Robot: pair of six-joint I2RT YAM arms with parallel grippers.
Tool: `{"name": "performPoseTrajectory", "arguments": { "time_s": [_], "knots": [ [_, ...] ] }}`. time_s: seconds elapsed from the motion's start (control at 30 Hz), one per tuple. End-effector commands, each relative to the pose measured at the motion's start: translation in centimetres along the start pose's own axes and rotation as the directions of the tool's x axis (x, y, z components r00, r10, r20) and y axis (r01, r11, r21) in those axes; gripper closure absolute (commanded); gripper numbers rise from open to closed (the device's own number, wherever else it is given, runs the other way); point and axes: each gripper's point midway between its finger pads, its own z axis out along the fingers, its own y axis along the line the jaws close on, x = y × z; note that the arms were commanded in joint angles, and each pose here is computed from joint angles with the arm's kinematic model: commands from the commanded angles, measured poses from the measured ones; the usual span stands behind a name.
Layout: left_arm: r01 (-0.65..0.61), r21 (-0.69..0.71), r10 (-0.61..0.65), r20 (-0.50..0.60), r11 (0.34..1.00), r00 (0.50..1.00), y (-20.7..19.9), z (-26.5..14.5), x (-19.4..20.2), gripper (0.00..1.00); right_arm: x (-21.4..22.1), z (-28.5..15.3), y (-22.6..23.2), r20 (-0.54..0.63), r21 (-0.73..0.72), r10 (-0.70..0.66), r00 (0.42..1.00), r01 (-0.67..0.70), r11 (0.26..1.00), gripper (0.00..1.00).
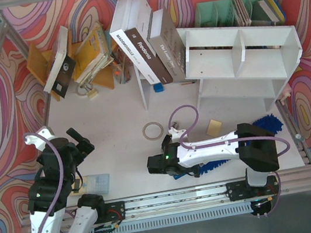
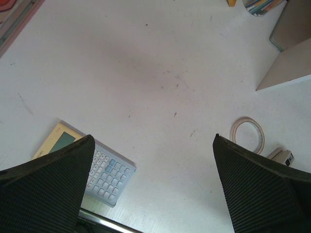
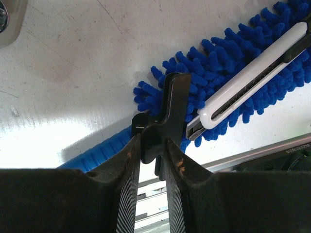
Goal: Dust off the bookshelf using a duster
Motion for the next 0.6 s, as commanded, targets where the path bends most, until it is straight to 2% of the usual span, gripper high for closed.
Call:
{"name": "performPoseTrajectory", "arguments": {
  "time_s": [0.0, 0.33, 0.57],
  "knots": [
    [-0.003, -0.014, 0.003, -0.018, 1.0, 1.0, 0.4, 0.2, 0.7, 0.02, -0.6, 0.0, -0.7, 0.035, 0.047, 0.002, 0.999, -0.003, 0.999, 0.69],
    [-0.004, -0.015, 0.004, -0.018, 1.0, 1.0, 0.4, 0.2, 0.7, 0.02, -0.9, -0.4, -1.1, 0.045, 0.055, 0.014, 0.999, -0.017, 0.998, 0.82],
    [-0.002, -0.019, 0.002, -0.017, 1.0, 1.0, 0.4, 0.2, 0.6, 0.02, -1.4, -1.1, -1.7, 0.053, 0.061, 0.024, 0.998, -0.027, 0.998, 0.85]
  ]
}}
